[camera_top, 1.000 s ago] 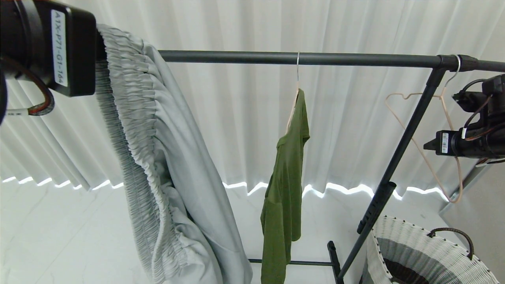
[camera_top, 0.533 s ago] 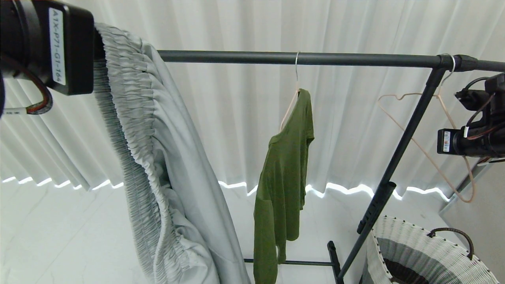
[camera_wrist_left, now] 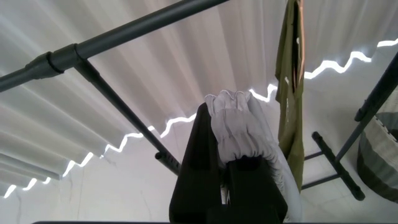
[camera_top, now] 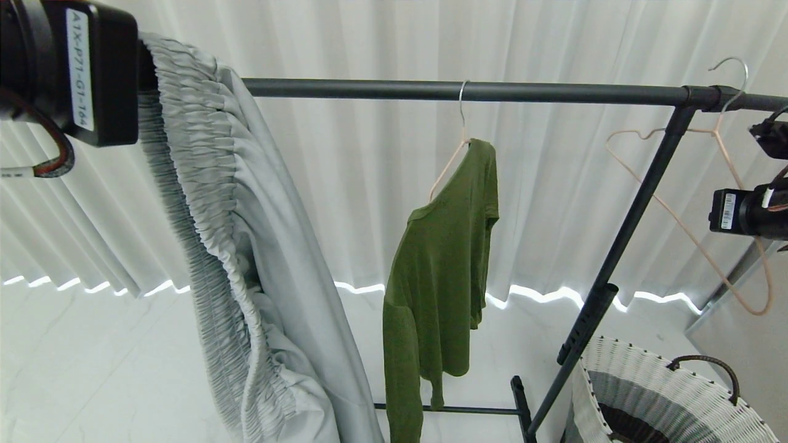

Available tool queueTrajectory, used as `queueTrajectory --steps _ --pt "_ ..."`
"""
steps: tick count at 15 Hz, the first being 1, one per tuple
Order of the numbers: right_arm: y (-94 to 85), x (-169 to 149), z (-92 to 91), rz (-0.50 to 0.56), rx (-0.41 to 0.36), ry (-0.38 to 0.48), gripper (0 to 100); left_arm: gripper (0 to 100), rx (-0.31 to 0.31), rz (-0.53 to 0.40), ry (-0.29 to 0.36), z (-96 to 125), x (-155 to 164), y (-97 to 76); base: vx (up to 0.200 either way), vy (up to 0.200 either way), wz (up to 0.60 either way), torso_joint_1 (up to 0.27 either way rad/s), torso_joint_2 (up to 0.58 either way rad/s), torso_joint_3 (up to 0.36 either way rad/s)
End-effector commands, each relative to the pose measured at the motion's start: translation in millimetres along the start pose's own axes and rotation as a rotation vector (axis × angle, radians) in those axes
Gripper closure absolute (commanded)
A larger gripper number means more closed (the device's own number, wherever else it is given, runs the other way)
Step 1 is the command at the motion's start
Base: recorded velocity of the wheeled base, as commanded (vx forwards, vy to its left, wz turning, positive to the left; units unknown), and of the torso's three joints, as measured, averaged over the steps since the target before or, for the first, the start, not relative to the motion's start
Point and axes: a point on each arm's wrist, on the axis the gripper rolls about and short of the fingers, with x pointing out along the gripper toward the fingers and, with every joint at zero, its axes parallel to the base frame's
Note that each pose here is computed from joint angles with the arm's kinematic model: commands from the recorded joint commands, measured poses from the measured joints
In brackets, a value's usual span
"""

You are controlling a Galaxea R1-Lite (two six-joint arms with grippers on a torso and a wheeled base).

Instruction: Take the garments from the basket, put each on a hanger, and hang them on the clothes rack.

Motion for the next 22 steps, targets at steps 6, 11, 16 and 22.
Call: queueTrajectory --steps 6,11,16,22 --pt "-12.8 -53.3 -17.0 -0.043 0.005 -0.067 100 100 0.001 0.042 -0.011 -0.6 -7.2 12.1 -0.100 0.000 0.00 0.003 0.00 0.000" --pt "-21.6 -80.8 -41.9 -0.047 -0.034 -0.072 100 100 -0.003 0.051 -0.015 -0.7 -9.9 15.3 -0.200 0.000 0.00 -0.002 0.00 0.001" --pt "-6.4 -107.9 -48.2 0.090 -0.094 -0.127 100 100 0.003 0.047 -0.007 -2.1 -7.8 13.6 -0.080 0.000 0.00 -0.001 0.00 0.001" --pt "47.3 -145.7 -65.0 0.533 -0.319 -0.108 100 100 0.075 0.044 0.024 -8.1 -2.2 8.8 0.000 0.000 0.00 0.000 0.00 0.000"
